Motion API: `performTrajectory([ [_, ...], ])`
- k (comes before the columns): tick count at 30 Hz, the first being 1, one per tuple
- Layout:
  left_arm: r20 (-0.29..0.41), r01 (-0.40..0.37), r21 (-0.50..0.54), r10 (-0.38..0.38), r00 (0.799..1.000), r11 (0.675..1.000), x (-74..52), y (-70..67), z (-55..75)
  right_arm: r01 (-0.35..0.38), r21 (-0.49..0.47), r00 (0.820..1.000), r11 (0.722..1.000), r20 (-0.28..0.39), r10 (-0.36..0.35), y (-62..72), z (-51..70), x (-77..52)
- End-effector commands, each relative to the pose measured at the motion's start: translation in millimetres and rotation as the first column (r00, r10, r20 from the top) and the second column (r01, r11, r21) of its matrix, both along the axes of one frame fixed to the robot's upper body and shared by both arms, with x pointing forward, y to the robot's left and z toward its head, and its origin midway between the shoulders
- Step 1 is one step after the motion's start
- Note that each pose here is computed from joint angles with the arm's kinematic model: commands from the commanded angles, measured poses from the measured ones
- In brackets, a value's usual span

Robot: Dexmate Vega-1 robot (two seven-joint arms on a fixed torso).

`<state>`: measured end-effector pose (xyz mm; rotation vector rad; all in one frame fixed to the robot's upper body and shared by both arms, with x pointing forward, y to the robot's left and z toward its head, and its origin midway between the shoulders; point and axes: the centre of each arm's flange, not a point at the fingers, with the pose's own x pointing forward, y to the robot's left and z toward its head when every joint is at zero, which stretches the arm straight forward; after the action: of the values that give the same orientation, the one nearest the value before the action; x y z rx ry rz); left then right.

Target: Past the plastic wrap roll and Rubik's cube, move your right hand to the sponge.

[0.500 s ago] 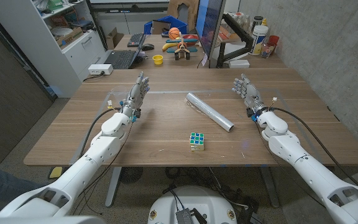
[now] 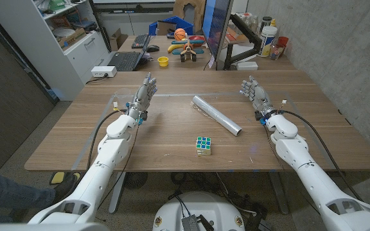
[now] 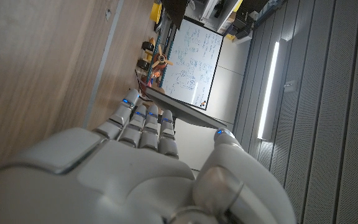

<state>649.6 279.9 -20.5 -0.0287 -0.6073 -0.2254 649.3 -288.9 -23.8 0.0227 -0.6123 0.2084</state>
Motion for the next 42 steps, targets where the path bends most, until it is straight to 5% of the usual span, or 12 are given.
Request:
performTrajectory([
  [1, -0.016, -0.001, -0.001, 0.001, 1.000, 1.000, -0.4, 1.8, -6.2, 0.002, -0.003, 1.000, 1.000, -0.002, -0.002, -1.1, -0.1, -0.7],
  [42, -0.024, 0.003, 0.022, -0.002, 1.000, 1.000, -1.2, 2.5, -4.9, 0.042, -0.040, 0.997, 0.998, 0.072, -0.039, -9.0, 4.5, -13.0],
])
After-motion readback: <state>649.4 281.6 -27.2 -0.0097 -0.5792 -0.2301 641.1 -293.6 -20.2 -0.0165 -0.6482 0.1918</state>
